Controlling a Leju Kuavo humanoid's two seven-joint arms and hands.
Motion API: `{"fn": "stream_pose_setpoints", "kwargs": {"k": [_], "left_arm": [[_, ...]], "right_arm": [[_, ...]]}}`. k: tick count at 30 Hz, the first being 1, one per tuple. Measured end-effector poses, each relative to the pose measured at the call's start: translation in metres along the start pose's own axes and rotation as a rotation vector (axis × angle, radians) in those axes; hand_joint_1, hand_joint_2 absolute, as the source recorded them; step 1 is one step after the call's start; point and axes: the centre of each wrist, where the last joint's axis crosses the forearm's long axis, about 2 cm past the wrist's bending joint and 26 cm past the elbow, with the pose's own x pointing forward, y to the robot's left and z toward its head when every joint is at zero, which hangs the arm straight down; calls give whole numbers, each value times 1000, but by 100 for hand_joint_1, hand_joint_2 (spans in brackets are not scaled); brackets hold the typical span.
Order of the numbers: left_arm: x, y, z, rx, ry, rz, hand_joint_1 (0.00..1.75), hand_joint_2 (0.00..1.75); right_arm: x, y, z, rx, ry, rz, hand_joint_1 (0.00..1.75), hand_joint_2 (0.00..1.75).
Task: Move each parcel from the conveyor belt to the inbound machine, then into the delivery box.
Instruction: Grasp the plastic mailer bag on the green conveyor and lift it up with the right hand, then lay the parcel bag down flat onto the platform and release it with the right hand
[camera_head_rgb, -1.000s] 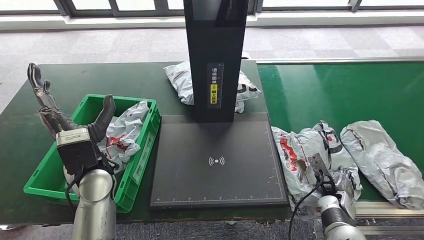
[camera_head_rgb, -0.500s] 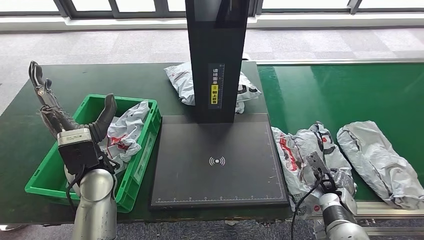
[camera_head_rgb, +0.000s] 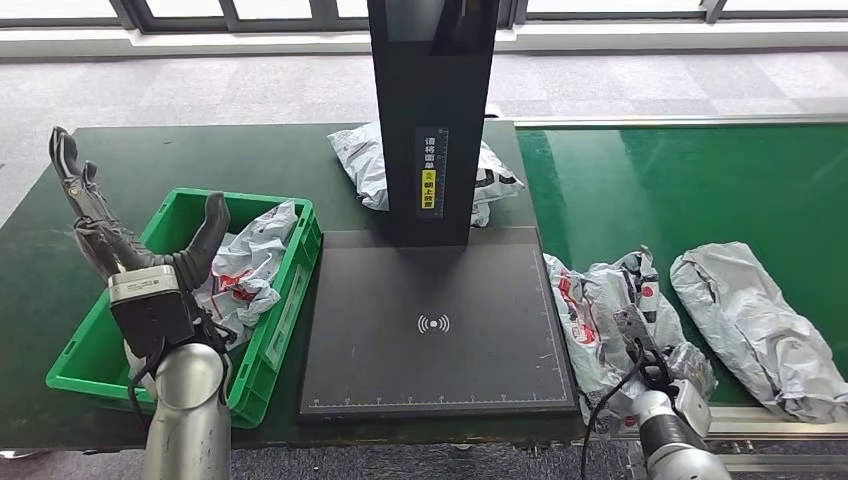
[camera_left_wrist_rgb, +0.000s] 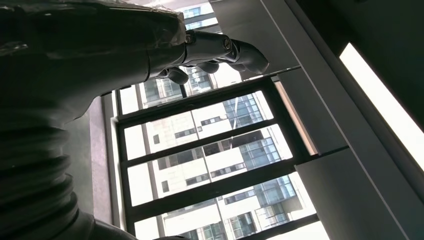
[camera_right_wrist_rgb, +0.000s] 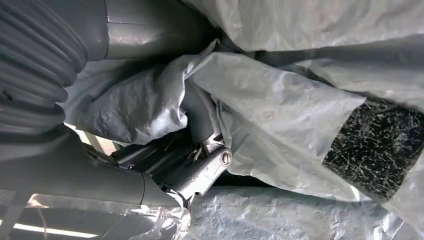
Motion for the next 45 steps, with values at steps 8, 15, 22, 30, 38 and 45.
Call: {"fn": "stream_pose_setpoints", "kwargs": {"k": [8, 15, 22, 30, 38, 45], "left_arm": [[2, 3, 1, 8, 5, -4, 0, 175], [4, 11, 9, 8, 15, -24, 0, 175], [5, 10, 11, -1, 14, -23, 0, 175], [3, 5, 13, -31, 10, -10, 0, 175], [2, -1, 15, -57, 6, 8, 0, 175], [2, -4, 16, -62, 2, 14, 0, 175]], "right_arm": [[-3, 2, 3, -120, -5, 17, 175, 175], [-9, -2, 23, -452, -156, 34, 175, 175], [-2, -37, 59, -751, -438, -80, 175, 175], [12, -103, 109, -1101, -664, -173, 175, 175], [60, -139, 156, -1284, -994, -219, 175, 175], [112, -107, 175, -1138, -1228, -400, 175, 175]]}}
